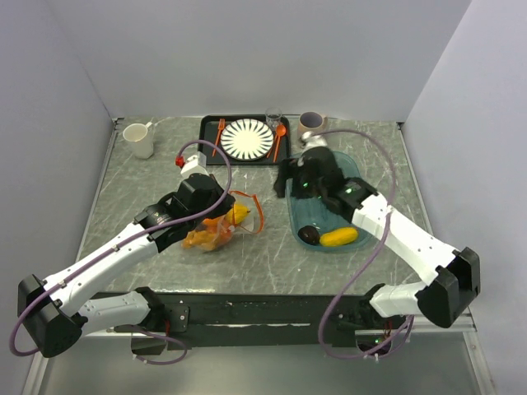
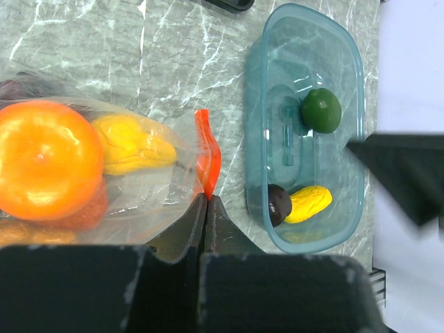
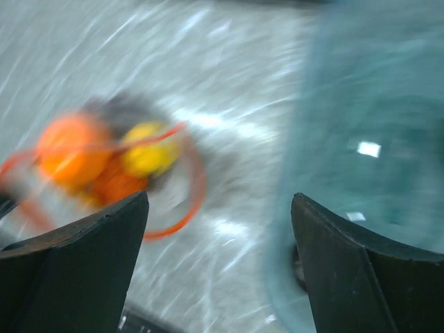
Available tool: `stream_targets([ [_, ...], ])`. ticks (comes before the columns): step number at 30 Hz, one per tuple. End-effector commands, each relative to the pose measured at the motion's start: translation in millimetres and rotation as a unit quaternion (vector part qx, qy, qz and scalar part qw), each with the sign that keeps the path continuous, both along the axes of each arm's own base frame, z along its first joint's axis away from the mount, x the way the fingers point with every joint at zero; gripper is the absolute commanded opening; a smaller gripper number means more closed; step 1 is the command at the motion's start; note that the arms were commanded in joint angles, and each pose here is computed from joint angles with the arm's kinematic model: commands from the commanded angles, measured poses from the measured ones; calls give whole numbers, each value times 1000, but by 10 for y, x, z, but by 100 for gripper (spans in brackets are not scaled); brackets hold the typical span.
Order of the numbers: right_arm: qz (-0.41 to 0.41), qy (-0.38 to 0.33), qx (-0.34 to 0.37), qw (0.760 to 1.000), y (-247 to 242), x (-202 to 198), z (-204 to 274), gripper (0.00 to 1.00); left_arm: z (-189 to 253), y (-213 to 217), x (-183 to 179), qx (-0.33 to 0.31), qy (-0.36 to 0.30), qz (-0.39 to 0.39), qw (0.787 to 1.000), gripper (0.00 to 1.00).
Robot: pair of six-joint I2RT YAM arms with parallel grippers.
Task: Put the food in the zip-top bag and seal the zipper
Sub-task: Pick up the fake fruit from the bin.
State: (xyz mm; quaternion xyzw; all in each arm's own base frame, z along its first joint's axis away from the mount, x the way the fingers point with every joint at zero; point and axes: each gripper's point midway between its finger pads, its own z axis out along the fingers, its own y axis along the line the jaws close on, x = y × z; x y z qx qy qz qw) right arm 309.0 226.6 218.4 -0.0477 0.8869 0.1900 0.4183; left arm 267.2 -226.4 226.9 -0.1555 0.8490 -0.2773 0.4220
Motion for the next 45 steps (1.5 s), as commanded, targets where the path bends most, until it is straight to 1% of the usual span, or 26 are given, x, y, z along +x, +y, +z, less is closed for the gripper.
stream_targets([
  [1,-113,51,-46,991,-714,252,-380,92,293,-87,60,-33,-34,-6,999,1],
  [2,-128,63,-57,988,-841,338,-488,92,295,-82,59,-33,-35,-5,999,1],
  [6,-167,93,-86,978,-1098,569,-717,94,280,-92,58,-33,-33,-7,999,1],
  [8,-175,105,-100,974,-1156,669,-834,95,272,-82,66,-31,-32,-4,999,1],
  [13,-213,92,-117,966,-1364,938,-873,99,249,-89,57,-30,-29,-6,999,1],
  [14,-208,89,-126,966,-1383,992,-897,100,248,-88,64,-30,-30,-5,999,1],
  [16,-224,97,-147,959,-1509,1025,-910,100,241,-82,54,-29,-28,-5,999,1],
  [19,-221,93,-164,957,-1575,1124,-957,100,234,-51,52,-27,-30,0,999,1],
  [21,-209,92,-161,960,-1584,1153,-1048,100,240,-55,54,-28,-32,-1,999,1],
  [22,-206,109,-169,958,-1613,1137,-1162,100,239,-55,57,-29,-31,-1,999,1],
  [23,-227,115,-170,952,-1681,1159,-1183,100,240,-59,58,-28,-31,-2,999,1],
  [24,-230,137,-175,947,-1728,1110,-1269,100,234,-66,54,-27,-29,-3,999,1],
  [26,-231,158,-176,944,-1762,1077,-1424,100,221,-64,59,-25,-28,-1,999,1],
  [29,-224,160,-163,947,-1723,1028,-1484,100,217,-65,56,-27,-30,-2,999,1],
  [40,-213,171,-146,951,-1647,964,-1557,100,203,-50,60,-24,-28,1,999,1],
  [42,-219,168,-149,950,-1672,985,-1534,99,212,-45,51,-25,-28,1,999,1],
  [45,-214,150,-134,956,-1630,1021,-1409,100,215,-36,50,-24,-30,2,999,1],
])
